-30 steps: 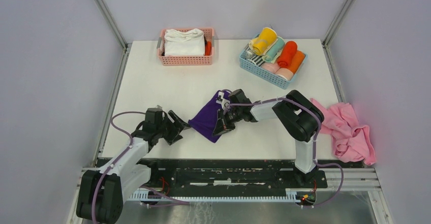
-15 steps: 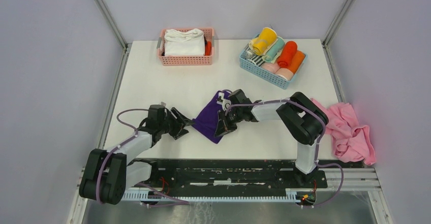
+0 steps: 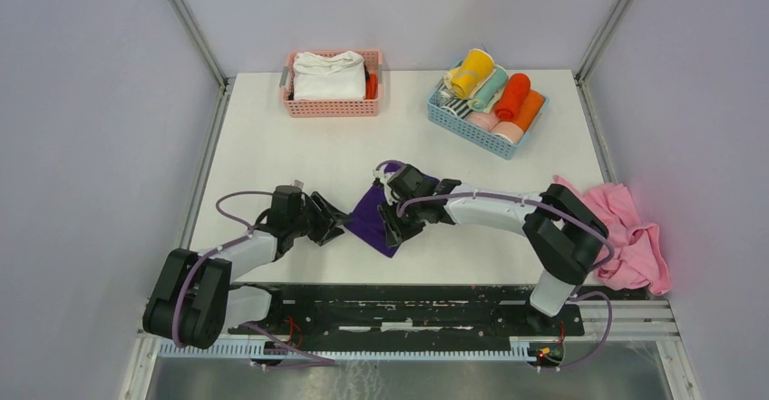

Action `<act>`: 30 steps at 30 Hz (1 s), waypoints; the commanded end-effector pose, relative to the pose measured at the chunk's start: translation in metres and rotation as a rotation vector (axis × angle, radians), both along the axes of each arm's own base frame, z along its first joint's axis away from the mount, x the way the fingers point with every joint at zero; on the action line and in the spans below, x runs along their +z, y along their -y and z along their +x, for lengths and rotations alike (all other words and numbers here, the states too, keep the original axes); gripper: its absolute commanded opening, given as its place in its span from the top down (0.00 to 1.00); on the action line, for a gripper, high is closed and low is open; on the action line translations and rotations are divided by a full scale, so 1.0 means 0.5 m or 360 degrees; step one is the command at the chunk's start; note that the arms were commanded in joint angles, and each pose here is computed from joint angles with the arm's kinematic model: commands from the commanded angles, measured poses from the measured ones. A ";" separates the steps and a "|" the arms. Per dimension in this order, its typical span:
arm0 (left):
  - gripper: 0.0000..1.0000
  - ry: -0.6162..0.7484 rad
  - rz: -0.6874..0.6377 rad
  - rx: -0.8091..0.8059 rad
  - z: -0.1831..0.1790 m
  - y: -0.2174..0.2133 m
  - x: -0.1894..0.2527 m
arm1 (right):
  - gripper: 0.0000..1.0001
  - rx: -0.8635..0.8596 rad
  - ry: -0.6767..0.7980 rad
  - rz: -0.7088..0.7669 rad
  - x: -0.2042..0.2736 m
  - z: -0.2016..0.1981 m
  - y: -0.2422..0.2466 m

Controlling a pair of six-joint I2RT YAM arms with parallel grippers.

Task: Roll the towels
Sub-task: Roll the towel at the center of the board.

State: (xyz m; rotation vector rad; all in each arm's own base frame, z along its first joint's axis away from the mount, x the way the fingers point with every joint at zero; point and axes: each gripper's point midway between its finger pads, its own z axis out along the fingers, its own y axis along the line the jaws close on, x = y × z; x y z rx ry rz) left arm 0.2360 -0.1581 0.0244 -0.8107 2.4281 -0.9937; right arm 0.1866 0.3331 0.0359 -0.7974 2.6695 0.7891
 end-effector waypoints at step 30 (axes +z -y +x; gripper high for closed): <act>0.45 -0.0292 0.0355 0.0111 -0.067 -0.065 -0.106 | 0.42 0.0461 0.0906 -0.0661 -0.035 0.011 -0.073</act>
